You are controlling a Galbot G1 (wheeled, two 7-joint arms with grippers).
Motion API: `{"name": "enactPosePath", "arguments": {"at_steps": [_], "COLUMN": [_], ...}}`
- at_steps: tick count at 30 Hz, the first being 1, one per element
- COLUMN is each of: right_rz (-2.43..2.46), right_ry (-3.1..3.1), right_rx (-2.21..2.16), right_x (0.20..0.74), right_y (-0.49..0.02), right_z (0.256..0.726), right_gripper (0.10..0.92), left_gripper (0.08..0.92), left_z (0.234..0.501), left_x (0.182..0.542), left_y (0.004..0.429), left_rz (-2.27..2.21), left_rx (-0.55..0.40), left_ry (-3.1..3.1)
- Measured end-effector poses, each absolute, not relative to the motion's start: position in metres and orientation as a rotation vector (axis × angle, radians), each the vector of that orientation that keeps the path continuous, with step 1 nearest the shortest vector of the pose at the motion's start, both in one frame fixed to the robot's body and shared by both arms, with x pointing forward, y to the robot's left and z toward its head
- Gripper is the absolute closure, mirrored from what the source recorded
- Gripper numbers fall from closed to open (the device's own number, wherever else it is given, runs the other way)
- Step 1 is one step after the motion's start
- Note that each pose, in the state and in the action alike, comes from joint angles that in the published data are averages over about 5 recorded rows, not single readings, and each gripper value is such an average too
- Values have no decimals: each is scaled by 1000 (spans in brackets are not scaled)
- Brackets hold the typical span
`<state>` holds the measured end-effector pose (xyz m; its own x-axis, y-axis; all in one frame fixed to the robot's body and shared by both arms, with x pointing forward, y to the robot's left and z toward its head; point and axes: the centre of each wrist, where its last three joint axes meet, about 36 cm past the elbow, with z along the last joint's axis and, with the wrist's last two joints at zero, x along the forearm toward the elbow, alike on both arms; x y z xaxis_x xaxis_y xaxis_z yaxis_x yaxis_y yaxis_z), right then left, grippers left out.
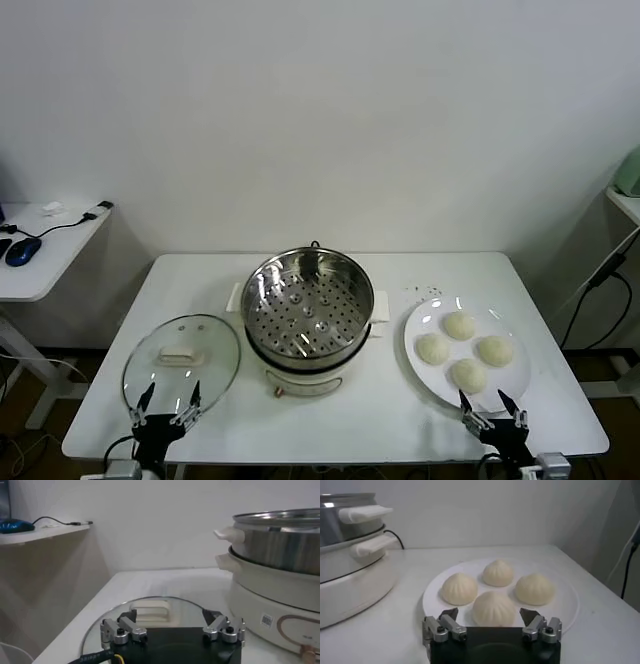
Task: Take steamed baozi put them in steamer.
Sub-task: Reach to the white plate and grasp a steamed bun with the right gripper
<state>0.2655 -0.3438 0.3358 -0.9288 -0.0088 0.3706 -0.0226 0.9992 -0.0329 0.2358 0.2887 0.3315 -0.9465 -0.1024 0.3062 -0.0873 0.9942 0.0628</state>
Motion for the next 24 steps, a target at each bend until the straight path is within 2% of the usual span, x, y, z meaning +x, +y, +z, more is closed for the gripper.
{"name": "enactPosePath", "arguments": {"at_steps": [8, 24], "right_rz": [230, 803], "right_ry": [-2806, -2654], "right_rx": [81, 494], "right_x": [306, 443], "right_y": [-355, -415], "right_z": [362, 448], "right_gripper": [200, 200], "left_gripper": [177, 177], "left_z": [332, 334], "left_x": [237, 242], "left_y": [288, 288], "left_rz": [-69, -65], "left_rx": [136, 127], "left_ry": [-2832, -2857]}}
